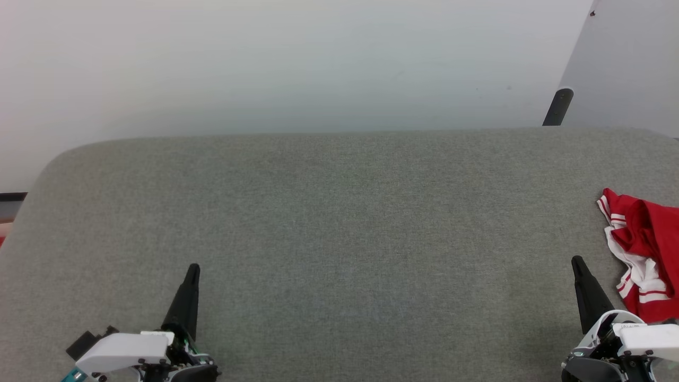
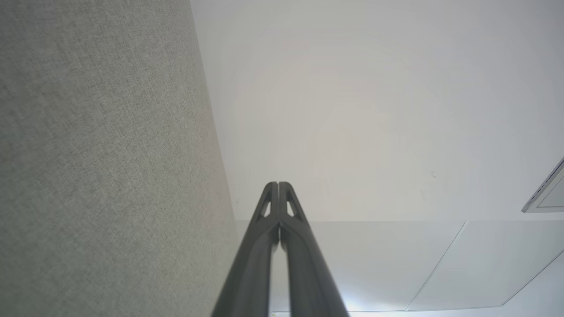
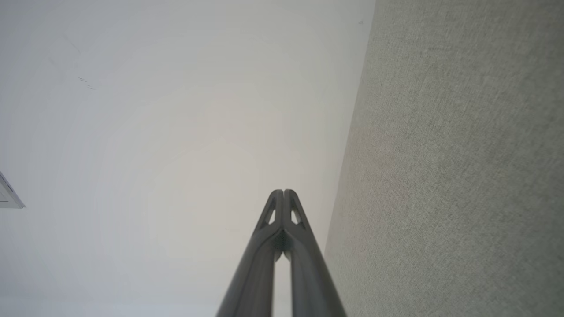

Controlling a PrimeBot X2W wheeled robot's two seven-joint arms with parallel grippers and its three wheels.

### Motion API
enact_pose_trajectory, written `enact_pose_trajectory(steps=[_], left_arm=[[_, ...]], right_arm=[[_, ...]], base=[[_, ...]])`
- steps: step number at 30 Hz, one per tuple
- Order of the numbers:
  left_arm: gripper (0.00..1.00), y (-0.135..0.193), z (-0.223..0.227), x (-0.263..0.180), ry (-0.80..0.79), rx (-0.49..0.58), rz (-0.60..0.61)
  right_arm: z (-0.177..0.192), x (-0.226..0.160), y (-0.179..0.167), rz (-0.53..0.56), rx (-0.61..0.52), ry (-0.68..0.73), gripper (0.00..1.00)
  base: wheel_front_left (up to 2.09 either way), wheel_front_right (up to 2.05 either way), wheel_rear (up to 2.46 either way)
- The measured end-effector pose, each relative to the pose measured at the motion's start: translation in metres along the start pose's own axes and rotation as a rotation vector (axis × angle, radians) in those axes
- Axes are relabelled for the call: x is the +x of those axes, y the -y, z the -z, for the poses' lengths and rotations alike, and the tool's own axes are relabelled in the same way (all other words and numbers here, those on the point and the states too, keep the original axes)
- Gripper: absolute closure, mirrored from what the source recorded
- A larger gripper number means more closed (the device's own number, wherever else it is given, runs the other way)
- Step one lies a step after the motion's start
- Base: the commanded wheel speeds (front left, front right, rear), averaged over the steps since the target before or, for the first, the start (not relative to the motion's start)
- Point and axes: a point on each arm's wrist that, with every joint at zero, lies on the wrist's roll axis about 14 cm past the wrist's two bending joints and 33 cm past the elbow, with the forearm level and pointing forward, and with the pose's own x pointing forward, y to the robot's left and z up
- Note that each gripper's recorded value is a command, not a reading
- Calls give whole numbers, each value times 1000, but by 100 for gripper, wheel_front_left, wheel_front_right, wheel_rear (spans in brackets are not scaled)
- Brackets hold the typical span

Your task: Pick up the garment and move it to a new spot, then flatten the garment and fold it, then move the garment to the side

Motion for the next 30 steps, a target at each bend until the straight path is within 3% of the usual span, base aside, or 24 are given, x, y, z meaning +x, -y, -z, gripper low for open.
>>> enact_pose_trajectory(steps=[30], left_arm=[[100, 0, 0, 0, 0, 0, 0]], right_arm=[[0, 0, 0, 0, 0, 0, 100]], base=[[0, 0, 0]])
